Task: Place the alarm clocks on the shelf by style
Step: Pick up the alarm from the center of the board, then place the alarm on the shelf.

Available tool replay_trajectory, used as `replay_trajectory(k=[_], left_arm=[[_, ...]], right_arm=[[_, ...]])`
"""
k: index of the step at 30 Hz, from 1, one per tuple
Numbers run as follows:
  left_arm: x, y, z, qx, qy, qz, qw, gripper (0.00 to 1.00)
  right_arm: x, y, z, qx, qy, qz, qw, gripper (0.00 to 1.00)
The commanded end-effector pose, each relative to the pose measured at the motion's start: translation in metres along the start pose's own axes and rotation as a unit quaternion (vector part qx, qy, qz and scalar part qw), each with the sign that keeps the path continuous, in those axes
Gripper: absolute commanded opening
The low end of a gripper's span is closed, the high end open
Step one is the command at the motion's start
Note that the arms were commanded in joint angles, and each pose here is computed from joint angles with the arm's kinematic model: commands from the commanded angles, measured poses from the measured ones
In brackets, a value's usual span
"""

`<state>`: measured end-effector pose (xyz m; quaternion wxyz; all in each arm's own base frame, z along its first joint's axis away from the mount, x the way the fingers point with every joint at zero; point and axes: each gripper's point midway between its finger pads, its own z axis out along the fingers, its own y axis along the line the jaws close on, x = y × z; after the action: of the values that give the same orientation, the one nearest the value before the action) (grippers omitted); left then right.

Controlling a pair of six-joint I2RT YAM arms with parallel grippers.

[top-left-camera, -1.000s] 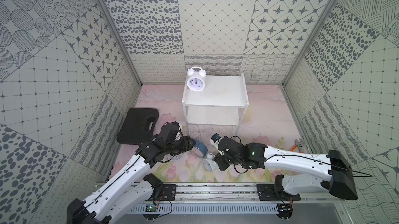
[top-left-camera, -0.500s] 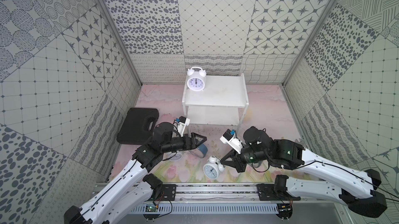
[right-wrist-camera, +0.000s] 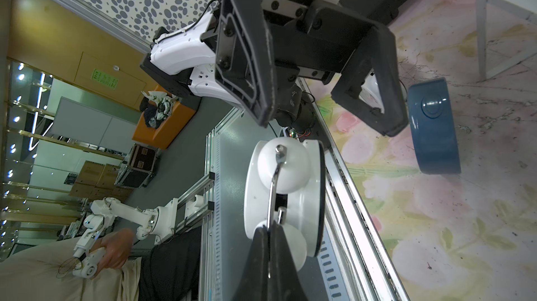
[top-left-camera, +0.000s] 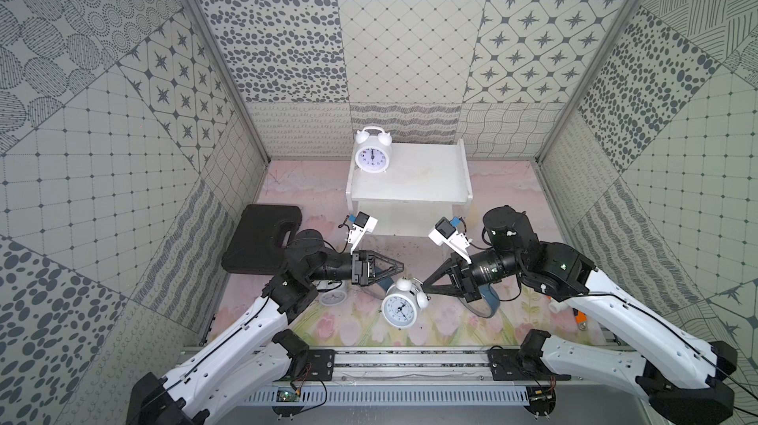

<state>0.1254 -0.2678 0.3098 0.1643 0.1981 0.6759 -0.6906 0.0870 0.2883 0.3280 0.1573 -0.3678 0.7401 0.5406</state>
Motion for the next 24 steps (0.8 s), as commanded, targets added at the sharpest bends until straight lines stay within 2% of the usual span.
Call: replay_trajectory(k=[1, 12, 24], left_arm=[[0.006, -0.041, -0.001, 0.082, 0.033, 0.058, 0.994, 0.91], [0.019, -0.022, 0.005, 0.056, 0.059, 0.033, 0.996, 0.88], [0.017, -0.015, 0.011, 0.049, 0.058, 0.031, 0.997, 0.57]], right_arm=[[-0.017, 0.014, -0.009, -0.028, -0.030, -0.041, 0.998, 0.00], [-0.037, 0.007, -0.025, -0.028, -0.066, -0.047, 0.996, 0.00], [-0.055, -0.012, -0.035, 0.009, -0.093, -0.046, 0.995, 0.00]])
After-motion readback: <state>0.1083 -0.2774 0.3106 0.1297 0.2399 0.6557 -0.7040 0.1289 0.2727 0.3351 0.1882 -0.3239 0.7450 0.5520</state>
